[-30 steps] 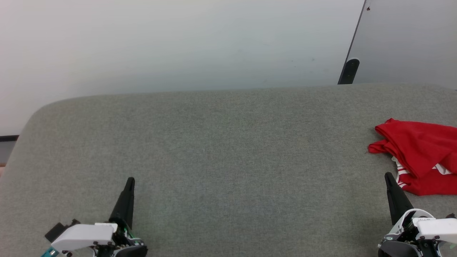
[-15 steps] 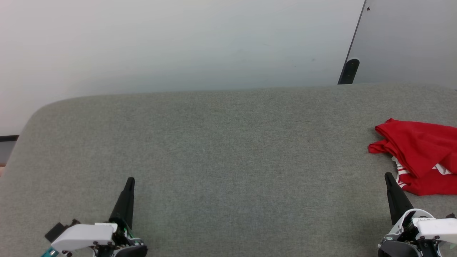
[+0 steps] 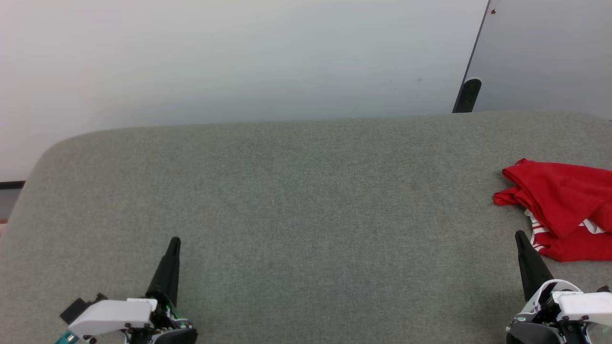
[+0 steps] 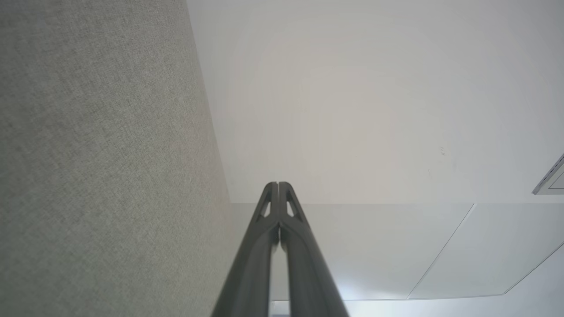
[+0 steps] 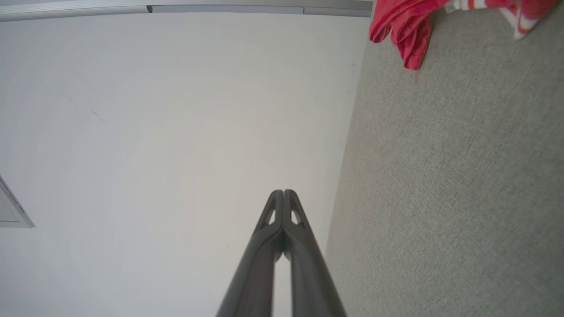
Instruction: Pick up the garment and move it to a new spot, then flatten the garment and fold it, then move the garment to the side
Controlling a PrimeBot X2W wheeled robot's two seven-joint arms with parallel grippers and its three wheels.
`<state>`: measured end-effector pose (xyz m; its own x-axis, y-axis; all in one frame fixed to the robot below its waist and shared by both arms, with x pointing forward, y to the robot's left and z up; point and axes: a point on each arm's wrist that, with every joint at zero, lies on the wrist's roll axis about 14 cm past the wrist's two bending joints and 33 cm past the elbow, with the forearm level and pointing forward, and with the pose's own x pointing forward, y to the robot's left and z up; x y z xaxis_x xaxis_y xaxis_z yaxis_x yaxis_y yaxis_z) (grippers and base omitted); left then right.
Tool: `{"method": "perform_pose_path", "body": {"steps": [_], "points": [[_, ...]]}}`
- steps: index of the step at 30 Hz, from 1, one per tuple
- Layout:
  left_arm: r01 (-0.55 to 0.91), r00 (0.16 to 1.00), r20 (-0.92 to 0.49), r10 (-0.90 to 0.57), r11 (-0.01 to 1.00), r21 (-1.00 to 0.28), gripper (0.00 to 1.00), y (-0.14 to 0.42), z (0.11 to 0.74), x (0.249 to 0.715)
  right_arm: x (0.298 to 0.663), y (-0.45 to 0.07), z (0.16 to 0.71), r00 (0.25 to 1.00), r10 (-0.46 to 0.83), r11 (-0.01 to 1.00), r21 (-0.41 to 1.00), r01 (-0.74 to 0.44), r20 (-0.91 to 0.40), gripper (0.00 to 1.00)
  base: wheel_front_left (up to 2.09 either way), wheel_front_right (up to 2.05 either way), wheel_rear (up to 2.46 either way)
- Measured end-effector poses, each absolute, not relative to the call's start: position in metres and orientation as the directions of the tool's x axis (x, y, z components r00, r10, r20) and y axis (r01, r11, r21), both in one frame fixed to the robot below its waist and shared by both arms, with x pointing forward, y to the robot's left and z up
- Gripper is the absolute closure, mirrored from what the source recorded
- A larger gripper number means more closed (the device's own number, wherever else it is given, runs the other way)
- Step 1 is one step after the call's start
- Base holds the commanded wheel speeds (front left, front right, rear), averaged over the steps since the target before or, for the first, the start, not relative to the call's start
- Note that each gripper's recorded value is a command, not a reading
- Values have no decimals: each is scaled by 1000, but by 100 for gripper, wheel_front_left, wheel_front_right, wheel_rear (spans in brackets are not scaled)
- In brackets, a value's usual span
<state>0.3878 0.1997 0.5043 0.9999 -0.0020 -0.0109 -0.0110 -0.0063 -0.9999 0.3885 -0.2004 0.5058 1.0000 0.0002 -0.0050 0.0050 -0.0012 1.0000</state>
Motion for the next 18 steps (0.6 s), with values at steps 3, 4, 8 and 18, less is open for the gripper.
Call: {"method": "perform_pose_path", "body": {"steps": [3,4,8,18], "points": [[-11,1000,-11,-2,-6,-1000,100,200,504,388,389,-200,506,1000,0,-1,1000,5,-5,100,0,0,0],[-11,1000,-11,-2,-6,-1000,100,200,504,388,389,-200,506,1000,0,-1,1000,5,-5,100,0,0,0],[-11,1000,-11,-2,-6,-1000,100,200,504,388,389,-200,506,1000,0,-1,1000,5,-5,100,0,0,0],[-11,1000,-11,-1,-6,-1000,100,200,504,388,389,-200,506,1000,0,-1,1000,5,-5,100,0,0,0]]}}
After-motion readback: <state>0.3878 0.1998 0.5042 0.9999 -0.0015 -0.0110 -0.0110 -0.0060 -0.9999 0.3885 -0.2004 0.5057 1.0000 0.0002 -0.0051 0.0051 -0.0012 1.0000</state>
